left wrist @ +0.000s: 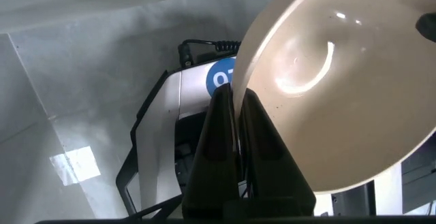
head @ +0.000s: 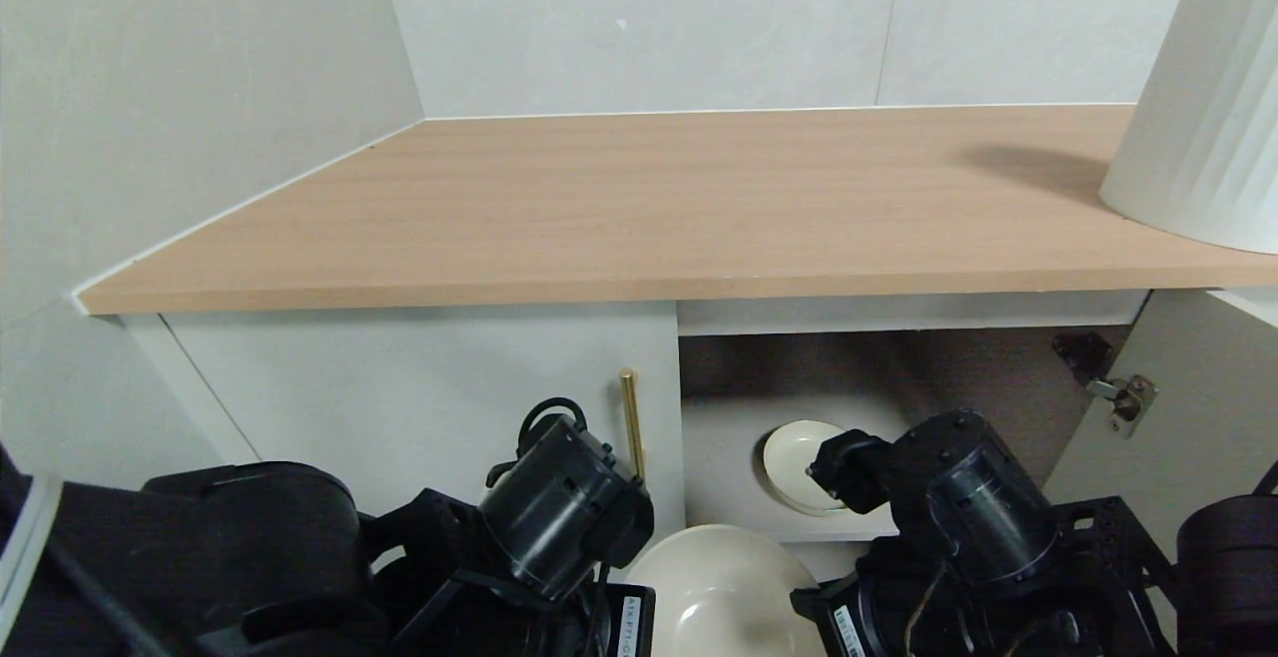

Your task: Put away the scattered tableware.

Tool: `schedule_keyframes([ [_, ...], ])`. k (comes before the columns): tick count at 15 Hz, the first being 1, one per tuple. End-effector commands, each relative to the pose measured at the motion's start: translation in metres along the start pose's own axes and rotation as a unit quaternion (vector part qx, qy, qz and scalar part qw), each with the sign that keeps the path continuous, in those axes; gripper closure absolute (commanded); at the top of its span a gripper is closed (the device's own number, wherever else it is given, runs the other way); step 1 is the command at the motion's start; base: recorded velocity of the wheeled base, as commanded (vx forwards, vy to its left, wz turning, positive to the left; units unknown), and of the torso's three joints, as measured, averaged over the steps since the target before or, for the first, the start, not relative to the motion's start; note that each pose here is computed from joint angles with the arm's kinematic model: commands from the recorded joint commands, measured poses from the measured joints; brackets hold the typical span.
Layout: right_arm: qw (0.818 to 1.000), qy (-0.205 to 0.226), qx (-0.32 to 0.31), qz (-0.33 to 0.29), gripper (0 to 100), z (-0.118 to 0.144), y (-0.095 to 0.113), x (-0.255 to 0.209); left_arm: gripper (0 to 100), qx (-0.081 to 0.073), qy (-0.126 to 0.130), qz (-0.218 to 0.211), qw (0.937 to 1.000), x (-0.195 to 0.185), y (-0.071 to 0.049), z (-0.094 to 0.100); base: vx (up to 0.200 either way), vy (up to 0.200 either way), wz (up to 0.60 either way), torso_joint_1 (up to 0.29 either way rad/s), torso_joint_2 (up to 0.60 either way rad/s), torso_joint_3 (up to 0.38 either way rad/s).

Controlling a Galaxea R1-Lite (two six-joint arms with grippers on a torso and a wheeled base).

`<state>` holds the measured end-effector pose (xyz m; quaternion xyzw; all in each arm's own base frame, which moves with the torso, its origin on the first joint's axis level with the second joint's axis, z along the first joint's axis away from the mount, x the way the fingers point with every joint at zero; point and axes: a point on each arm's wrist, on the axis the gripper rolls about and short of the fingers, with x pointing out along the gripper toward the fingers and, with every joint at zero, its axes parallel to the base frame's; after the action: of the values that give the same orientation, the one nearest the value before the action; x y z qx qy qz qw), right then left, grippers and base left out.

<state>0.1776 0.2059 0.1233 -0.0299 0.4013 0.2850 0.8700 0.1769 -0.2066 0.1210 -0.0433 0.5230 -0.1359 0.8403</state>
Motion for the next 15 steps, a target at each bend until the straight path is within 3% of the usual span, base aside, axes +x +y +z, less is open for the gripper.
schedule_keyframes([
  [1, 1.0, 0.0, 0.0, -0.001, 100, 0.0, 0.0, 0.0, 0, 0.0, 0.0, 0.001, 1.0, 0.0, 0.0, 0.0, 0.0, 0.0, 0.0, 0.0, 0.0, 0.0],
  [7, 1.0, 0.002, 0.0, -0.001, 100, -0.001, 0.0, 0.0, 0, -0.002, -0.005, -0.004, 1.0, -0.003, -0.001, 0.002, 0.0, 0.0, 0.0, 0.0, 0.0, 0.0],
  [12, 1.0, 0.016, -0.002, -0.009, 100, -0.004, -0.003, 0.003, 0, -0.01, -0.035, -0.028, 0.999, -0.024, 0.0, 0.007, 0.0, 0.0, 0.0, 0.0, 0.0, 0.0],
  [15, 0.998, 0.057, 0.008, -0.041, 100, -0.008, -0.017, 0.004, 0, -0.02, -0.065, -0.045, 0.9967, -0.044, 0.005, 0.013, 0.0, 0.0, 0.0, 0.0, 0.0, 0.0],
])
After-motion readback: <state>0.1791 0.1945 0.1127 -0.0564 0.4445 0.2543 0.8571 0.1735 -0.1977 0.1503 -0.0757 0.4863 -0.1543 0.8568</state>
